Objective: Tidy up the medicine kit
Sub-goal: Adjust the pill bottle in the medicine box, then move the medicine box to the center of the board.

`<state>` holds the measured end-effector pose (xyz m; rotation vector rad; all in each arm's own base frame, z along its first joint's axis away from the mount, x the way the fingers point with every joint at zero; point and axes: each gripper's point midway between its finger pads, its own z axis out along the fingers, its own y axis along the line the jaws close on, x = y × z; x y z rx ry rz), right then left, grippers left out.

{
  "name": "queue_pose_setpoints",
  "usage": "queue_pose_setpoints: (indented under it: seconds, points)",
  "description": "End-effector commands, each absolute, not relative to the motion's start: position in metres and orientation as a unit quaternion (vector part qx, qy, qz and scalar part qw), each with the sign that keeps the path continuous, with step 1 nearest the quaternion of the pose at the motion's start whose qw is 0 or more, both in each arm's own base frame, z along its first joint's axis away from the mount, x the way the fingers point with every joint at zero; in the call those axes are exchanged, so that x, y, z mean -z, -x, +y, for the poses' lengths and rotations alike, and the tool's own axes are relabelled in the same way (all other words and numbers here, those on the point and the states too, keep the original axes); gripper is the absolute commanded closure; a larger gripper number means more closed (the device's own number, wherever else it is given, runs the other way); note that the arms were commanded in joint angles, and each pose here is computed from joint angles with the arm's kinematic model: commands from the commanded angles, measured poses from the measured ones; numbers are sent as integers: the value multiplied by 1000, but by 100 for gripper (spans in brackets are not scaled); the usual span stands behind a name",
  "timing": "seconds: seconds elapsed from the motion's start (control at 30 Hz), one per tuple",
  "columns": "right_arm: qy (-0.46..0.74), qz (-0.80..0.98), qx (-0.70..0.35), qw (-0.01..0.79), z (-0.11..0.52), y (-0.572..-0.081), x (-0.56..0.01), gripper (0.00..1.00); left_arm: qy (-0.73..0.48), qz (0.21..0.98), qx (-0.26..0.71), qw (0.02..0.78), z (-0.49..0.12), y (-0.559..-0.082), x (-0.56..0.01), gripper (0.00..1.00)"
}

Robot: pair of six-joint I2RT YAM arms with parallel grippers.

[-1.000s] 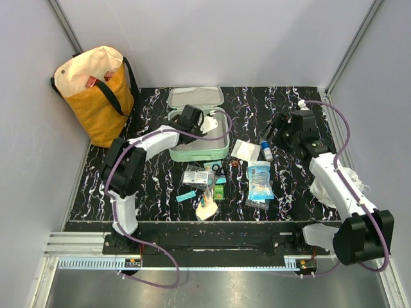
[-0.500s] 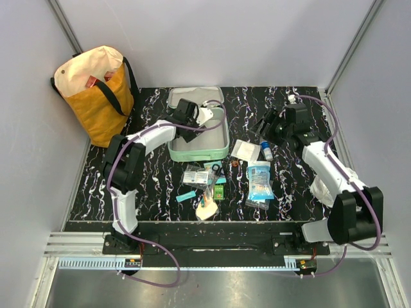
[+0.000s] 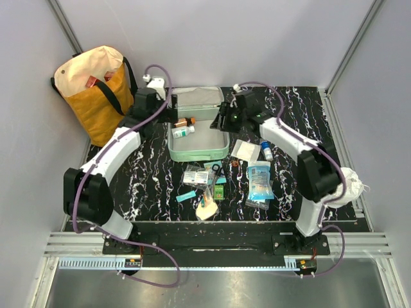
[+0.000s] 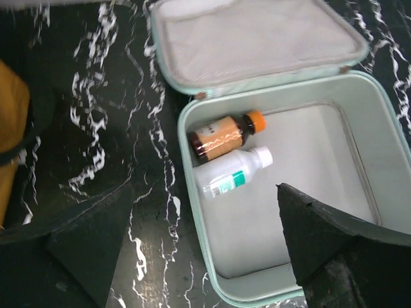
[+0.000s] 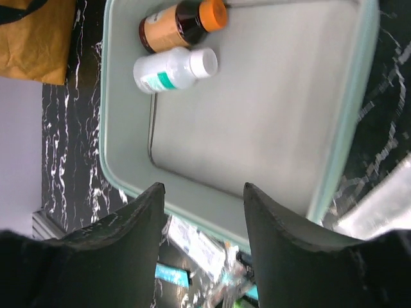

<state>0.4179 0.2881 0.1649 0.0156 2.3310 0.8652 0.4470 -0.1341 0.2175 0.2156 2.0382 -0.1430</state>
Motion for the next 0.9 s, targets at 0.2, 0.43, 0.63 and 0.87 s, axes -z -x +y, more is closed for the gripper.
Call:
queue_pose_setpoints:
  seconds: [0.2,0.43,0.63,0.87]
  points:
    - [18,888,-309,340,341,-497,-125,46,62,899,201,384,-134,-435,-139,7]
    - [-13,875,-320,364,360,-539,-108,48,65,902,257,341,-154,-425,-118,18]
    - [-13,851,-362,379,382,-557,-107,47,65,900,281,326,-161,-414,-112,19]
    - [29,843,-407,351,412,-560,-101,47,65,894,312,314,-170,-407,-110,20]
